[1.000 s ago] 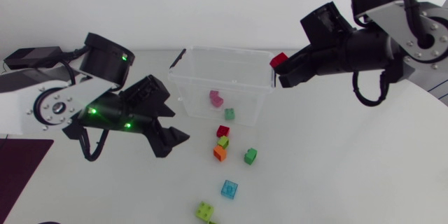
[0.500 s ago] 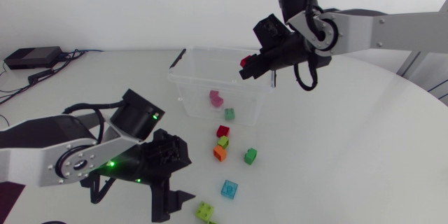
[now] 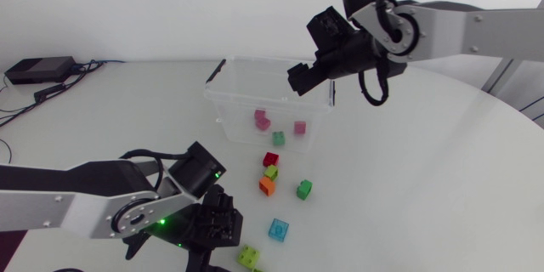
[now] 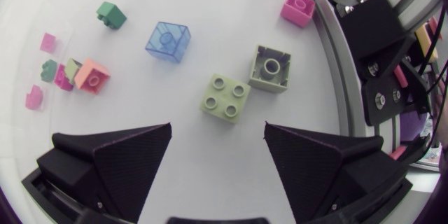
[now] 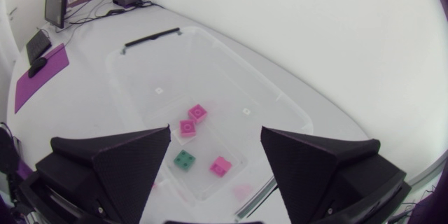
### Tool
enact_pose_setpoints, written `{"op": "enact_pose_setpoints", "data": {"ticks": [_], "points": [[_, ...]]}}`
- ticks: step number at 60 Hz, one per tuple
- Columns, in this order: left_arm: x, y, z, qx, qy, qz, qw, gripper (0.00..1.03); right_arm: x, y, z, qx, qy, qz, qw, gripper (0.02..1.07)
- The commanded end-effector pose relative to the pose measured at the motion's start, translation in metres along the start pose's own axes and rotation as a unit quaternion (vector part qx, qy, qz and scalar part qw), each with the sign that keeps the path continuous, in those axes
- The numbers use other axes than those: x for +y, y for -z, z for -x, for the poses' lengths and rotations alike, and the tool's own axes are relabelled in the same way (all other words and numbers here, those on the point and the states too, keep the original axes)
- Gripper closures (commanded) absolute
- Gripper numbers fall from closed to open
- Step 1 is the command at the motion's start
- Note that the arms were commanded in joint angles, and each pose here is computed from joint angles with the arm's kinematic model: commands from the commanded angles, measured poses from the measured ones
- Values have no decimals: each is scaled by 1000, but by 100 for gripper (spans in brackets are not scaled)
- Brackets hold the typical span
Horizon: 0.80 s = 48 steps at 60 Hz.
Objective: Pick up the duplo bricks and place them in the container
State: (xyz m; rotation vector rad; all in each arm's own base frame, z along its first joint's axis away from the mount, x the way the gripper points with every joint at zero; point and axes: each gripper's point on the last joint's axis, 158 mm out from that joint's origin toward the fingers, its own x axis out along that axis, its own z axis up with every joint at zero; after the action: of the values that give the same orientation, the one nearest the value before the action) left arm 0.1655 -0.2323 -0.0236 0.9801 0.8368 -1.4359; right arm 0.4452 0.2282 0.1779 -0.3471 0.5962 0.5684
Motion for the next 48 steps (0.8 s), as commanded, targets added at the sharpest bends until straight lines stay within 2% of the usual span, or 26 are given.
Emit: {"op": "enact_pose_setpoints", "data": {"ticks": [1, 12, 25, 28, 32, 36, 41, 48], "points": [[-3, -1, -9, 6, 14, -31, 999, 11, 22, 18, 21, 11, -18, 12, 1000, 7], [1, -11, -12, 2, 14, -51, 999, 11, 51, 63, 45, 33, -38, 20, 999, 7], [7, -20, -17, -4, 9, -59, 998, 13, 81, 126, 56, 79, -65, 28, 994, 7], [8, -21, -18, -4, 9, -59, 998, 22, 87, 139, 57, 90, -71, 27, 993, 7], [8, -19, -20, -1, 13, -65, 998, 43, 94, 155, 58, 106, -78, 25, 991, 7], [6, -17, -23, 2, 17, -65, 998, 56, 104, 167, 59, 117, -89, 32, 989, 7], [1, -14, -29, 9, 28, -69, 997, 83, 122, 177, 63, 129, -107, 45, 985, 7], [-3, -11, -33, 12, 38, -67, 997, 85, 145, 183, 68, 138, -132, 58, 980, 7]]}}
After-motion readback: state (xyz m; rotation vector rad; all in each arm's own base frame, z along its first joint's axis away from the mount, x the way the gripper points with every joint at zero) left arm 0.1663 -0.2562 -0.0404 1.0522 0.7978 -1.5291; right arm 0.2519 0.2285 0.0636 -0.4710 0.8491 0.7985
